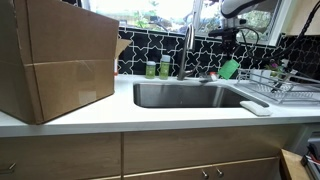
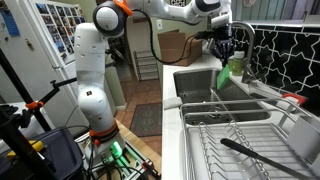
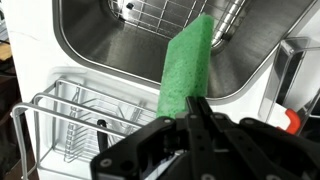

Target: Put the white sponge on the edge of the sink then put the green sponge in the sponge holder

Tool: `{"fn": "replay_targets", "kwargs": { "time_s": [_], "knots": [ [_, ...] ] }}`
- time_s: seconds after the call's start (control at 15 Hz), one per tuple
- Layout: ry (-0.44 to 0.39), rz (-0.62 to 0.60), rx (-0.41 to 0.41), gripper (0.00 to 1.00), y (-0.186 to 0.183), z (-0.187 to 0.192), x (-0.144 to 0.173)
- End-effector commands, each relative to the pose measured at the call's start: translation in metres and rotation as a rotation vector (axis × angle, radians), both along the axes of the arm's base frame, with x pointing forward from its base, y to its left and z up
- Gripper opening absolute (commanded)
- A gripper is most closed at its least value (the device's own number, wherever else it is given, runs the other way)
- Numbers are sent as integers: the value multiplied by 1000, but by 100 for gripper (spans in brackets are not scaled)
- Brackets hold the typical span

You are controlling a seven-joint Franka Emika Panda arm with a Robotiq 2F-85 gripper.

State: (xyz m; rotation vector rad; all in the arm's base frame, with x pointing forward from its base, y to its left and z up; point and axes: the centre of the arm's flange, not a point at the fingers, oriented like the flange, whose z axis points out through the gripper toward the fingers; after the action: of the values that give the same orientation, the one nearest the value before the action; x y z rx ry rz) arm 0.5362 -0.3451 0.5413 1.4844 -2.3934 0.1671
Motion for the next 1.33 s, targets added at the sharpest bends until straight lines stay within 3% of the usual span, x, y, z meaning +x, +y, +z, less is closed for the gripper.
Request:
{"fn": "replay_targets", "kwargs": {
  "time_s": [0.0, 0.6, 0.73, 0.8, 1.27],
  "knots": [
    [-8, 55, -147, 5, -23, -2, 25],
    [-88, 255, -405, 5, -67, -4, 88],
    [-116, 270, -427, 5, -72, -6, 97],
    [-107, 251, -386, 5, -54, -7, 80],
    [-93, 302, -398, 6, -61, -17, 88]
  ]
}}
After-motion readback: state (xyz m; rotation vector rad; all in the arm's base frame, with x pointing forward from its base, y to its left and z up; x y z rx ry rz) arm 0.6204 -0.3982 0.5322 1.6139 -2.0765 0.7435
